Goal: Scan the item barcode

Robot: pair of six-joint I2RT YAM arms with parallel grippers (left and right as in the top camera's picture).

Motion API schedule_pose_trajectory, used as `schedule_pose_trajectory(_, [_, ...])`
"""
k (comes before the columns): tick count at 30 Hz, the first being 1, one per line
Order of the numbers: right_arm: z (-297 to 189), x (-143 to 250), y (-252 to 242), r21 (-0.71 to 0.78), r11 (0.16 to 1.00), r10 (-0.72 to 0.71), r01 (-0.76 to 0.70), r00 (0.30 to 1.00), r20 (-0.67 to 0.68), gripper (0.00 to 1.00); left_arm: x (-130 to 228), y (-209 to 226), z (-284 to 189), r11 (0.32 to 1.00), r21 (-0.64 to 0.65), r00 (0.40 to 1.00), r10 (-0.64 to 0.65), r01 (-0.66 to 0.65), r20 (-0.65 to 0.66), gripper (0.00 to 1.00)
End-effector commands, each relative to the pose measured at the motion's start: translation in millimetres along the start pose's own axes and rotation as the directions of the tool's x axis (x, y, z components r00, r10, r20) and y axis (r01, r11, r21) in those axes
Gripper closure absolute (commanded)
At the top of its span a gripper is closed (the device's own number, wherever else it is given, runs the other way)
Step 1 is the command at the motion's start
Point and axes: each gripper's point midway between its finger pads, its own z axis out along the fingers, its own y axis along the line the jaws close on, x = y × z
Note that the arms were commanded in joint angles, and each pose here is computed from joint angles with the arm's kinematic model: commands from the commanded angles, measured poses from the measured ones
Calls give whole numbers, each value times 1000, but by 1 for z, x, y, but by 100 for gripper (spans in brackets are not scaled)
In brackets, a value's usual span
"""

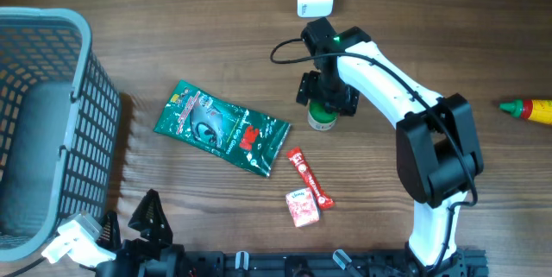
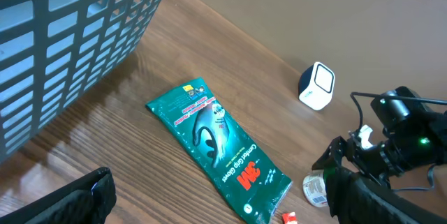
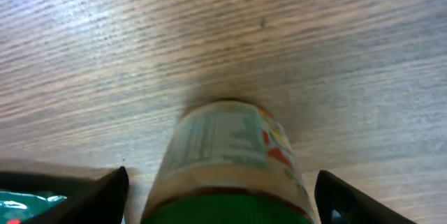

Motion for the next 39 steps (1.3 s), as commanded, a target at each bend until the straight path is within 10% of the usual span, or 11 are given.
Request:
schedule_pose_trajectory(1, [25, 2, -7, 52, 999, -4, 6, 999, -35, 16, -1, -1, -2, 1000, 7, 1000, -11, 11, 12, 0])
schedule_pose_trajectory(23, [11, -7, -9, -21, 1000, 2, -5, 991, -131, 57, -1, -1, -2, 1000, 7, 1000, -11, 11, 12, 0])
schedule_pose_trajectory(27, [-16, 22, 10, -320, 944, -184, 78, 931, -314, 58, -1, -1, -2, 1000, 7, 1000, -11, 11, 12, 0])
schedule_pose_trajectory(39, [-45, 106, 12, -305, 947, -263, 99, 783, -564, 70, -1, -1, -2, 1000, 6, 1000, -11, 11, 12, 0])
